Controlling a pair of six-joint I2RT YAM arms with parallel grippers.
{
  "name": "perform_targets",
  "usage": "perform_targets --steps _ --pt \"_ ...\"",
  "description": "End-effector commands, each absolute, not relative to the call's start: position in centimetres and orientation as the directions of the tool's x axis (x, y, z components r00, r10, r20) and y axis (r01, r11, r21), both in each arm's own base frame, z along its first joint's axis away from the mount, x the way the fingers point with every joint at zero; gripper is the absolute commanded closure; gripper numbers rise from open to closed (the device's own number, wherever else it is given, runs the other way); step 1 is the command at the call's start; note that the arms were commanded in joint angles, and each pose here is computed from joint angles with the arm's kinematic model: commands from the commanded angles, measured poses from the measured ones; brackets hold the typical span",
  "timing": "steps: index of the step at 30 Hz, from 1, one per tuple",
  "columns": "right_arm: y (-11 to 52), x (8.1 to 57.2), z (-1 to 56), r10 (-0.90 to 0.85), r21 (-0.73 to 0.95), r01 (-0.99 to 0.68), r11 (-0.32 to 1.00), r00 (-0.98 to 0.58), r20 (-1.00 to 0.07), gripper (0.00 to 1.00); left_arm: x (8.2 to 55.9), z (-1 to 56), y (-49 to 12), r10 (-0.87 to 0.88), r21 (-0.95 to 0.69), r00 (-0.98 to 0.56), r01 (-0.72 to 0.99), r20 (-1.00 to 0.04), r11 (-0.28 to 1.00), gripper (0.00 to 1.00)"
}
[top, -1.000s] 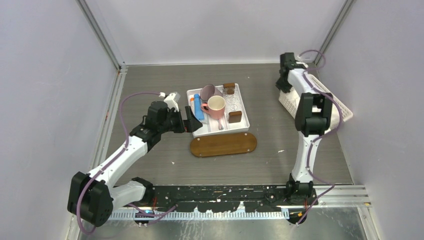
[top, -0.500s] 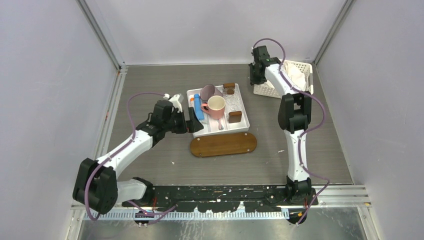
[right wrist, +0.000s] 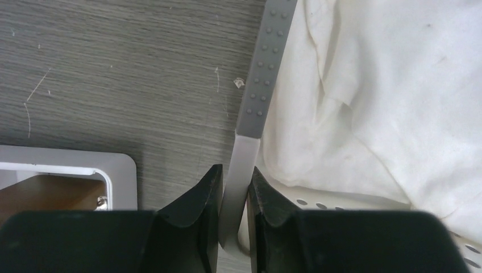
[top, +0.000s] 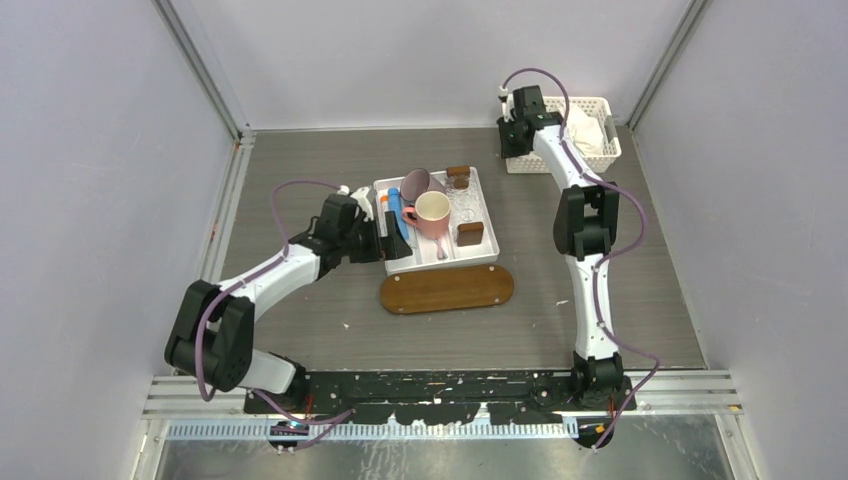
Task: Prepare toiletry sets of a toothbrush and toothpaste on the tray
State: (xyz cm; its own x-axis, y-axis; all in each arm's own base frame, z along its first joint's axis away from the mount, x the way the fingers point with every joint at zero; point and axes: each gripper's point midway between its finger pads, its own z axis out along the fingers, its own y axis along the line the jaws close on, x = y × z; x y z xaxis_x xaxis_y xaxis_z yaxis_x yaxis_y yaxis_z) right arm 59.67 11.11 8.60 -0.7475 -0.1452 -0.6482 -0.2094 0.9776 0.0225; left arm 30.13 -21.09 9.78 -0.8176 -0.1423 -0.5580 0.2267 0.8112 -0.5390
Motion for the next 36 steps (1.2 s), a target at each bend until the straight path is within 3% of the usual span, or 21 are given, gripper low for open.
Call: perform_targets --steps 1,2,4,5,7,9,10,16,23,26,30,31,33,34,36 --pt "14.5 62.6 11.6 -0.208 0.011 -0.337 0.941 -0.606 -0.767 0.99 32.4 11.9 -22.1 -0.148 -0.540 -0.776 0.275 -0.613 0.796 0.00" --pt "14.5 62.7 11.5 -0.218 -0.005 -0.334 0.942 -0.603 -0.767 0.97 32.5 11.8 -22.2 -0.142 -0.537 -0.779 0.275 -0.610 0.798 0.00" --pt "13.9 62.9 10.9 -0.233 -0.047 -0.307 0.951 -0.606 -0.761 0.80 32.7 11.7 -22.2 -0.138 -0.534 -0.782 0.274 -0.608 0.800 0.00" --pt "13.2 62.9 10.6 -0.235 -0.069 -0.281 0.957 -0.614 -0.754 0.51 32.8 11.7 -22.3 -0.139 -0.534 -0.781 0.275 -0.609 0.800 0.00" --pt "12.0 63.0 10.6 -0.223 -0.104 -0.222 0.969 -0.622 -0.751 0.16 33.0 11.8 -22.3 -0.144 -0.534 -0.778 0.271 -0.611 0.801 0.00" --pt "11.4 62.8 11.1 -0.204 -0.114 -0.182 0.977 -0.615 -0.761 0.02 33.1 12.0 -22.2 -0.149 -0.530 -0.773 0.268 -0.617 0.804 0.00" --pt "11.3 62.7 12.3 -0.187 -0.110 -0.162 0.981 -0.599 -0.778 0.01 33.2 12.2 -22.1 -0.153 -0.528 -0.769 0.265 -0.620 0.807 0.00" --pt "10.9 61.1 18.4 -0.019 0.000 -0.036 0.999 -0.516 -0.857 0.00 34.5 15.3 -20.7 -0.142 -0.446 -0.716 0.256 -0.683 0.857 0.00" --pt "12.5 53.2 25.5 0.130 0.131 0.028 0.991 -0.444 -0.887 0.00 34.4 20.0 -18.0 -0.154 -0.364 -0.624 0.224 -0.766 0.904 0.00" --pt "14.7 48.5 24.4 0.152 0.173 0.008 0.985 -0.517 -0.843 0.00 33.5 20.1 -16.8 -0.144 -0.331 -0.616 0.200 -0.774 0.922 0.01" --pt "17.5 41.9 19.7 0.134 0.196 -0.031 0.980 -0.625 -0.769 0.03 31.5 19.2 -15.6 -0.152 -0.329 -0.633 0.171 -0.759 0.929 0.16" --pt "18.0 40.4 18.6 0.134 0.206 -0.037 0.978 -0.645 -0.753 0.10 31.0 18.8 -15.5 -0.162 -0.337 -0.635 0.164 -0.755 0.927 0.21" --pt "18.9 38.4 16.4 0.130 0.235 -0.063 0.970 -0.683 -0.719 0.40 30.2 17.8 -15.2 -0.176 -0.347 -0.648 0.146 -0.741 0.927 0.40" --pt "18.9 37.7 15.5 0.134 0.241 -0.060 0.969 -0.694 -0.708 0.49 29.8 17.2 -15.0 -0.181 -0.351 -0.660 0.134 -0.729 0.927 0.50" --pt "18.0 36.7 13.9 0.129 0.211 -0.027 0.977 -0.713 -0.690 0.72 29.3 15.9 -14.9 -0.196 -0.362 -0.683 0.106 -0.703 0.926 0.75"
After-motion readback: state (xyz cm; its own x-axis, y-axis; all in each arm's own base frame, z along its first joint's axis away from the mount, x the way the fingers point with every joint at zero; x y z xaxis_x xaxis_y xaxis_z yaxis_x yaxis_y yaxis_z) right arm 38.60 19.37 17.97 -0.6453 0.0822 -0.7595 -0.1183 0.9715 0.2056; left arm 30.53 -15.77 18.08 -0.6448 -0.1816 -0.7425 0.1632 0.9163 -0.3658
